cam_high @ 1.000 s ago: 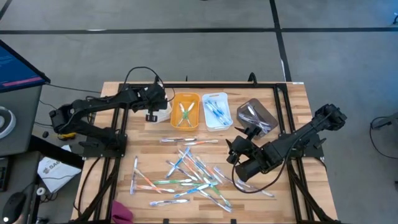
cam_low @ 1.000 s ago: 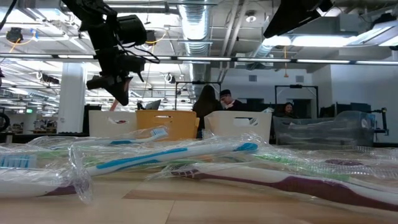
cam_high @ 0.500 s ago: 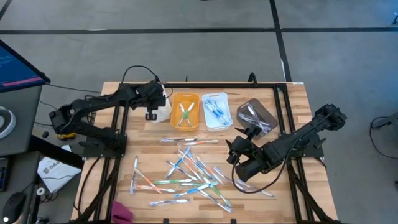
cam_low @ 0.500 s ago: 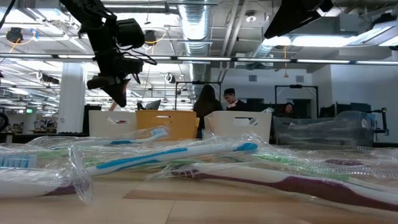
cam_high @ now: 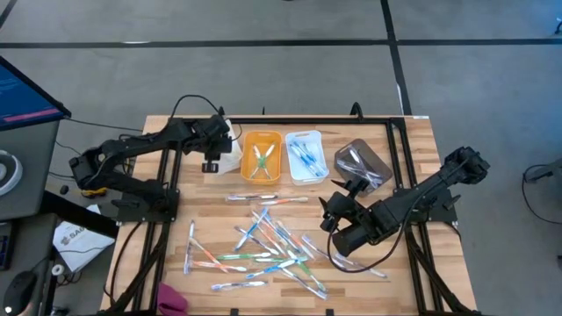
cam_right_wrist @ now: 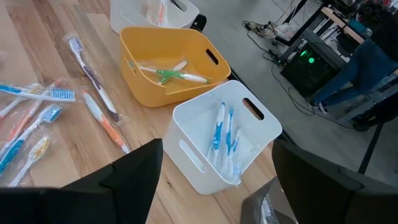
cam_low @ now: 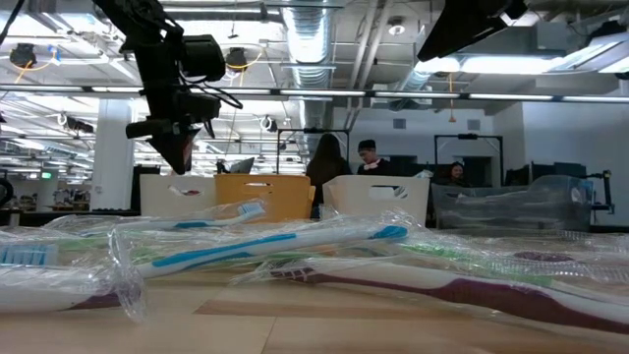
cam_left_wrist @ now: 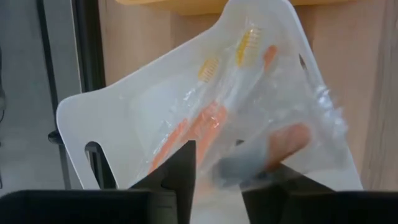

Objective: Pick & Place Toothbrushes
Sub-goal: Put the white orange toothbrush into the left white bin

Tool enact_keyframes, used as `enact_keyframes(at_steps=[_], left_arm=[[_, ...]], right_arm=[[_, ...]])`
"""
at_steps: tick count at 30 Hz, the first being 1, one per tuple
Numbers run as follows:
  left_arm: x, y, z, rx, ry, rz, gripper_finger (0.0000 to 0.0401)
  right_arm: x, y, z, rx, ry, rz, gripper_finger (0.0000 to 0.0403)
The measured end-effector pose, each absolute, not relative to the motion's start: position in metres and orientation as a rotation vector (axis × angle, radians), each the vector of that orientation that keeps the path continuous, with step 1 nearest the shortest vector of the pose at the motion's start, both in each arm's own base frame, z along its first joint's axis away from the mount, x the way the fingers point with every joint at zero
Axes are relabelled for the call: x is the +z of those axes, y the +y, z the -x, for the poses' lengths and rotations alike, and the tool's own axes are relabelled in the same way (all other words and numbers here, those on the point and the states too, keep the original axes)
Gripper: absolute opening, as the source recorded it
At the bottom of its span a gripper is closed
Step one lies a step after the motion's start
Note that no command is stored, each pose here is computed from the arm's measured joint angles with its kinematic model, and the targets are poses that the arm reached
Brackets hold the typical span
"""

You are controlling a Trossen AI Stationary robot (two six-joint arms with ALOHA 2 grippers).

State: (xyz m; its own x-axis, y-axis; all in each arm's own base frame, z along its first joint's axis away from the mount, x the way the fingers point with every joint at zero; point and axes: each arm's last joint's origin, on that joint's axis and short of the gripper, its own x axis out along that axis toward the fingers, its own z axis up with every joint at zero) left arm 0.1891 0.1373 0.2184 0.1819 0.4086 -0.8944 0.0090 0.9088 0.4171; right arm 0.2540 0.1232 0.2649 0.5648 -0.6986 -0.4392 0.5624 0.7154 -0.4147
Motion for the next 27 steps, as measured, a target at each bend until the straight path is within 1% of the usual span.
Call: enact_keyframes(at_steps=[5,11,17,23,27], left_arm=[[0.2184,0.1374,-0.1891,0.291,1.367,-0.366,0.0142],[0.2185,0.1376,-0.1888,0.298,1.374,-0.374,0.0159],[0.2189,0.139,-0.1875,0.348,1.412,-0.409,0.0159],[0.2191,0.1395,-0.1871,0.318,1.439,-0.476,0.0157],[0.2191,0.1395,-0.187,0.315,1.441,-0.48,0.0155]], right_arm=[[0.2648,0.1232,-0.2539,-0.75,0.621,0.239,0.0297],[0.2648,0.1231,-0.2539,-0.75,0.622,0.24,0.0297],[0.2648,0.1231,-0.2539,-0.75,0.622,0.24,0.0297],[0.2648,0.1231,-0.2539,-0.75,0.622,0.24,0.0297],[0.2646,0.1231,-0.2538,-0.75,0.622,0.241,0.0297]])
